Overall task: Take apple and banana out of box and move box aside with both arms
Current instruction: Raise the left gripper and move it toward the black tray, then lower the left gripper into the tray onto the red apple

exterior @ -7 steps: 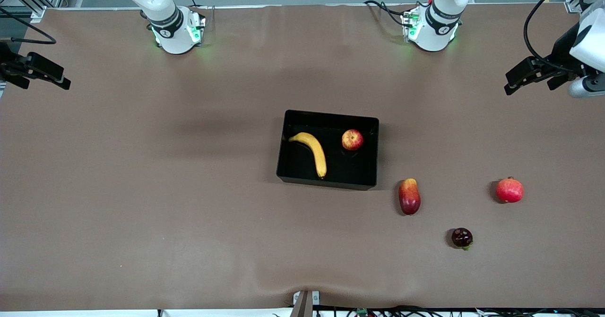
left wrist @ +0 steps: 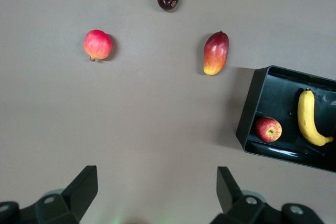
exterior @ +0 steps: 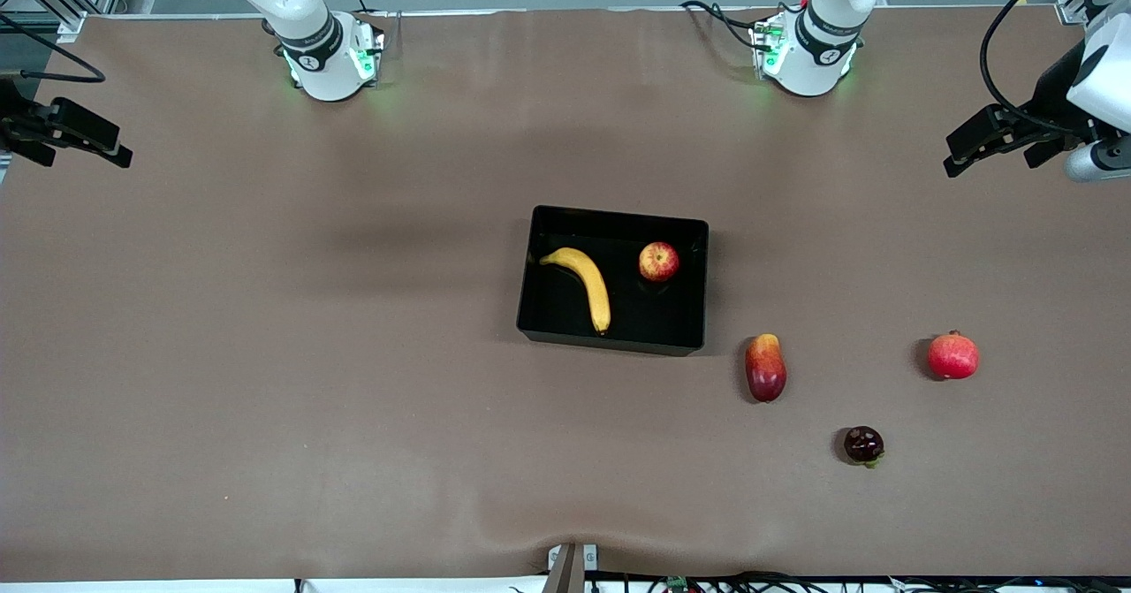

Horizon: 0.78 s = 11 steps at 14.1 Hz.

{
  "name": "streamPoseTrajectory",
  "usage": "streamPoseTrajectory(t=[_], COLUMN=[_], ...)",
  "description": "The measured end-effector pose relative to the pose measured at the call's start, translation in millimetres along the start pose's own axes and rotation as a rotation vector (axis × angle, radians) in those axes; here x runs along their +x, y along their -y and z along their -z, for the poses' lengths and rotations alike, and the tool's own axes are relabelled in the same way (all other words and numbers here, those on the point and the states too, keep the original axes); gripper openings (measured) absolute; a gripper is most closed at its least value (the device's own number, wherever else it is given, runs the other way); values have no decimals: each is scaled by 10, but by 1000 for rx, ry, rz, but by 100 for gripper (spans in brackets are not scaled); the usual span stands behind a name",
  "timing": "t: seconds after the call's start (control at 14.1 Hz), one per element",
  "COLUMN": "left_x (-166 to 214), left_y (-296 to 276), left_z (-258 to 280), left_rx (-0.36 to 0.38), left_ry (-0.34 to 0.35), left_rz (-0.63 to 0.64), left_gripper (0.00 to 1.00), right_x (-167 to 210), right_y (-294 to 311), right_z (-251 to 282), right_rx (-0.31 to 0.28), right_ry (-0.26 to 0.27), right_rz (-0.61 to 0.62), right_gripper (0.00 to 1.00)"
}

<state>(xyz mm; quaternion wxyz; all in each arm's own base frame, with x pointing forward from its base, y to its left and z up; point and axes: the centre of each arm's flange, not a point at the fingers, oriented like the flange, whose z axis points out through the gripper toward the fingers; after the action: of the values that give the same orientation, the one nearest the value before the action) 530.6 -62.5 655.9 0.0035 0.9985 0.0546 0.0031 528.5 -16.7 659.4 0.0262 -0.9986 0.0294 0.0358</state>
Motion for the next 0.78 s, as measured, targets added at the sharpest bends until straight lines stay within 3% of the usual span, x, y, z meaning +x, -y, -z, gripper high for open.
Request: streamPoseTrajectory(t=[0.5,0.78], left_x=[259,375], left_y=[-80,-833], left_z=[-536,-1186], left_rx=[13,-4], left_ry=[90,62], left_rz=[44,118], left_gripper=[100,100], right_x=[0,-1], right_y=[2,5], right_z=[0,1], right_rx=[0,0], right_ry=[0,0], right_rz=[0,1], right_gripper=[100,100])
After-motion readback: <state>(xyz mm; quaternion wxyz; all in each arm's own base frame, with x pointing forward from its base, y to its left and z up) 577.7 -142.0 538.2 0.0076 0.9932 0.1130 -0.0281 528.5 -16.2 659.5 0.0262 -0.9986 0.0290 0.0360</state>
